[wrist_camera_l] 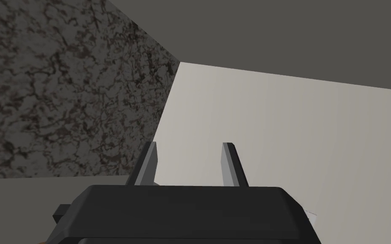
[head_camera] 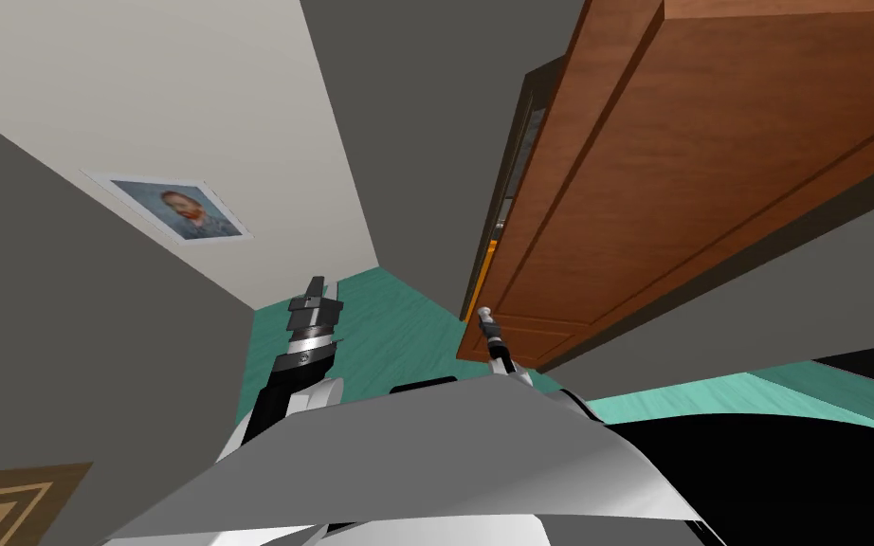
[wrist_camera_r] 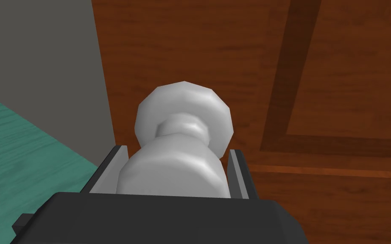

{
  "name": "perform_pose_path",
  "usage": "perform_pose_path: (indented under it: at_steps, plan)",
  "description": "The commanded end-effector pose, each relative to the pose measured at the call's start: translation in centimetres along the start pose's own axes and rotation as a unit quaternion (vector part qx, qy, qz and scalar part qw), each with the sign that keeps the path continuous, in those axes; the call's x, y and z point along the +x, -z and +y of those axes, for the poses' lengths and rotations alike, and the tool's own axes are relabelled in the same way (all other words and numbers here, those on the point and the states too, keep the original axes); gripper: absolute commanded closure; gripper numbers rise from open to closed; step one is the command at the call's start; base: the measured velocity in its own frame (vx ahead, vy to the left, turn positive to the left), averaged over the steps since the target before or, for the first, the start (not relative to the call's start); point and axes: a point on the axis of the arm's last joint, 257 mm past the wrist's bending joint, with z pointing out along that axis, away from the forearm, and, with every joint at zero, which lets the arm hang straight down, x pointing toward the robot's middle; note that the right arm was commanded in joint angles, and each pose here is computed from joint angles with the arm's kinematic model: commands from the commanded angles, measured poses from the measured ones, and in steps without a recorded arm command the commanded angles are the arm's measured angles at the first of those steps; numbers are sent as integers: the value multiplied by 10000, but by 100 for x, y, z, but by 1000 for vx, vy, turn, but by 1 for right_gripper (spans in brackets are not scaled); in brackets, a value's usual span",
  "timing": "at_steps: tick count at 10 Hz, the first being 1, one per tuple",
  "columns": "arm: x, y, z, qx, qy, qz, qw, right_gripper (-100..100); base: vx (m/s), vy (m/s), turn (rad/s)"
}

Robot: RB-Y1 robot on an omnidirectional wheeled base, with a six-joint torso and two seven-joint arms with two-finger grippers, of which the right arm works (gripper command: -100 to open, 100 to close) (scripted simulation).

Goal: Pull the door open

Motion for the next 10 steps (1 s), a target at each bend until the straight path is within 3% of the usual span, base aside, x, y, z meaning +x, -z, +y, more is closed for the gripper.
perform_pose_path:
  at_steps: [1,2,5,10]
  plan:
    - [0,0,0,0,0,0,10000,100,-105,-4,17]
    - [-10,35,-61,179,1,-7,9998,100,-163,-22,65]
    - [-5,53,-99,302,3,2,9995,100,-170,-16,38]
    - [1,149,-258,814,-5,6,9967,100,-198,-50,52]
